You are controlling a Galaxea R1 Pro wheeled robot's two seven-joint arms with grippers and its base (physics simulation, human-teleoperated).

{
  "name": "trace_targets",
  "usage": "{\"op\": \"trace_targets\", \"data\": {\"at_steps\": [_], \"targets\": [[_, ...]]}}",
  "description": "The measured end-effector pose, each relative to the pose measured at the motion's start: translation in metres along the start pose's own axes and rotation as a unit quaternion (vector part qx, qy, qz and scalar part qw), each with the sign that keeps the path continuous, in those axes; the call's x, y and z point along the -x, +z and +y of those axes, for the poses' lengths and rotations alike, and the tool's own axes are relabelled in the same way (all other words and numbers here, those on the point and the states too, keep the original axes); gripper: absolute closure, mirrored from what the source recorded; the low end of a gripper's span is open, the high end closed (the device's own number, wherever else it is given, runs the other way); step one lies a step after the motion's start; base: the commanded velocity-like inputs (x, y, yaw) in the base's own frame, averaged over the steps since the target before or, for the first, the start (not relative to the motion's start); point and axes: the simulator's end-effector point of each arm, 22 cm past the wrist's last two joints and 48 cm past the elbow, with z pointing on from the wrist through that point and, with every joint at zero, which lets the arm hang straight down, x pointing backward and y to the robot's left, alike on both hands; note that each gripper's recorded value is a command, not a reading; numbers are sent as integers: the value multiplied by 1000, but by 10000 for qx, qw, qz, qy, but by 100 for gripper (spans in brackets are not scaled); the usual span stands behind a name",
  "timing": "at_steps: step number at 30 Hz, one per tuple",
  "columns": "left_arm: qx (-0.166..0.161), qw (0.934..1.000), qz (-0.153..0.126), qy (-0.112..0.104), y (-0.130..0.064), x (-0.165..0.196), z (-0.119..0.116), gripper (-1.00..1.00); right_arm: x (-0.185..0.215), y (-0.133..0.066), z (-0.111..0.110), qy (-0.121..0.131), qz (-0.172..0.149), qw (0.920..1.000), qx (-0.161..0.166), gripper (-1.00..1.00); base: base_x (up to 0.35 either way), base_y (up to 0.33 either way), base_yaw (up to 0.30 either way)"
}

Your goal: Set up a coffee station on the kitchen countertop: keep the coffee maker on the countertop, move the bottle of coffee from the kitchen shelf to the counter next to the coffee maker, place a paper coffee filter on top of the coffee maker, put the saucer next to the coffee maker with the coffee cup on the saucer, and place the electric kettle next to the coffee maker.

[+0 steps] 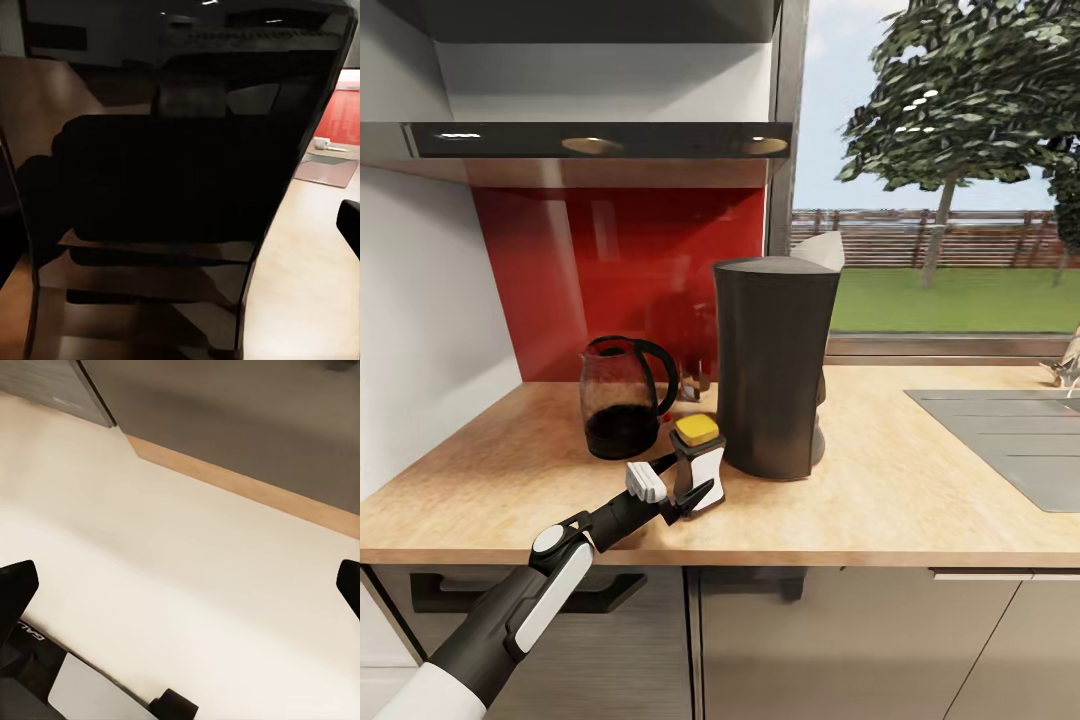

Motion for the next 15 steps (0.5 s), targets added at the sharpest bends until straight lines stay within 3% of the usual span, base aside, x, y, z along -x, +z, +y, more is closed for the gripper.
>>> {"op": "trace_targets", "data": {"at_steps": [15], "targets": [[1, 10000, 2, 0, 0, 0, 0, -100, 0, 0, 0, -2, -4, 10000, -1, -100, 0, 49, 0]]}}
